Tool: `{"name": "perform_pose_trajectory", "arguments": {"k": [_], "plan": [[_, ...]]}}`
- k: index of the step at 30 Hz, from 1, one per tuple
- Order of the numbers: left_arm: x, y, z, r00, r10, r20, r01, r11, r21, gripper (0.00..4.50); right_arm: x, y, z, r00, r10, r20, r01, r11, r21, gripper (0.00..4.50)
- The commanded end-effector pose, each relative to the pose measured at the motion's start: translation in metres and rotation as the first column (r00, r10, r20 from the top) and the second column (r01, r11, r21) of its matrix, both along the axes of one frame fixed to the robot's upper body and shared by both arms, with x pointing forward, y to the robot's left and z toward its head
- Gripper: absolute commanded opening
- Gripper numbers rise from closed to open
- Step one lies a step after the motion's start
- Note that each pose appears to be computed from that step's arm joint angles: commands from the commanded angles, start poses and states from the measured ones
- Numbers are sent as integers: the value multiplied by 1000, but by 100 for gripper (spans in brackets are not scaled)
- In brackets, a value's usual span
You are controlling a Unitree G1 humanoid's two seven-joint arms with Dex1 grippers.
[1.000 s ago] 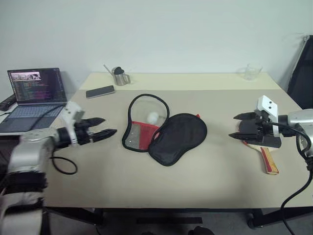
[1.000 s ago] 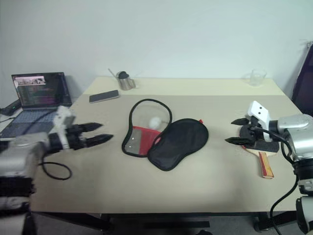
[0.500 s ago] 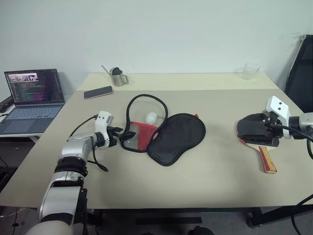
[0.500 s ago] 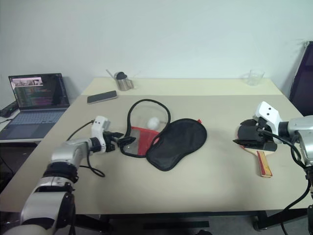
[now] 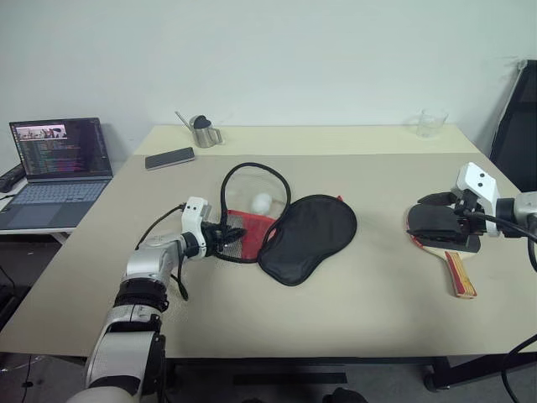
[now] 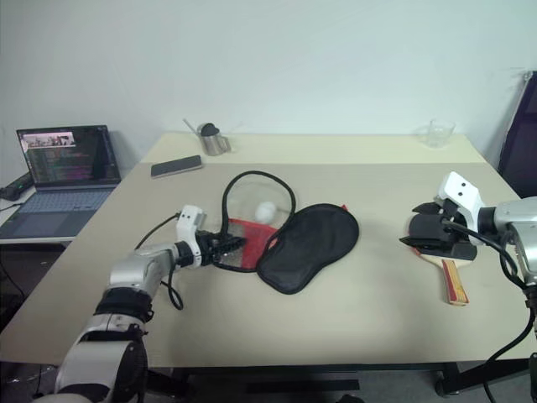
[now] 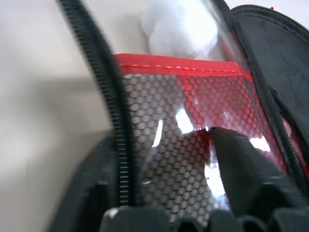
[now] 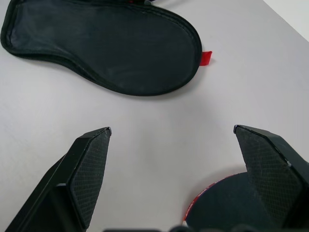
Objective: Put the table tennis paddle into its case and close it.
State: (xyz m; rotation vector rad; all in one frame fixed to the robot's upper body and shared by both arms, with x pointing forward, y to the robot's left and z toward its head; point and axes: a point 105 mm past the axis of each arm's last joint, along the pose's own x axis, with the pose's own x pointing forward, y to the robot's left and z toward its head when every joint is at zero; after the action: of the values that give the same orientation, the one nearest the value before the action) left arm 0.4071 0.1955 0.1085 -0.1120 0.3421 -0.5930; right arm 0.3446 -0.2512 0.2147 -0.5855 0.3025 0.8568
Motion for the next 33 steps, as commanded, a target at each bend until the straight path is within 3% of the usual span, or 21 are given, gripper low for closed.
{"name": "perform_pose_trajectory", "arguments": {"k": [1,5,14,26,33], "plan": [[-2,3,22,997,42,72,-39,998,-45,139,-3,-3,19,998,-7,68,8,1000,-6,450],[-7,12,23,985,136,102,-130,990,-62,4,-2,-1,17,998,-5,70,5,1000,-1,450],[-10,1,25,966,217,138,-201,972,-120,4,-6,-1,16,997,-13,73,13,1000,7,450],[10,-55,47,947,264,183,-227,953,-200,4,-9,-5,18,996,-34,83,33,999,3,450],[15,-67,47,931,321,176,-281,935,-218,4,-11,-6,18,995,-42,86,42,999,2,450]]}}
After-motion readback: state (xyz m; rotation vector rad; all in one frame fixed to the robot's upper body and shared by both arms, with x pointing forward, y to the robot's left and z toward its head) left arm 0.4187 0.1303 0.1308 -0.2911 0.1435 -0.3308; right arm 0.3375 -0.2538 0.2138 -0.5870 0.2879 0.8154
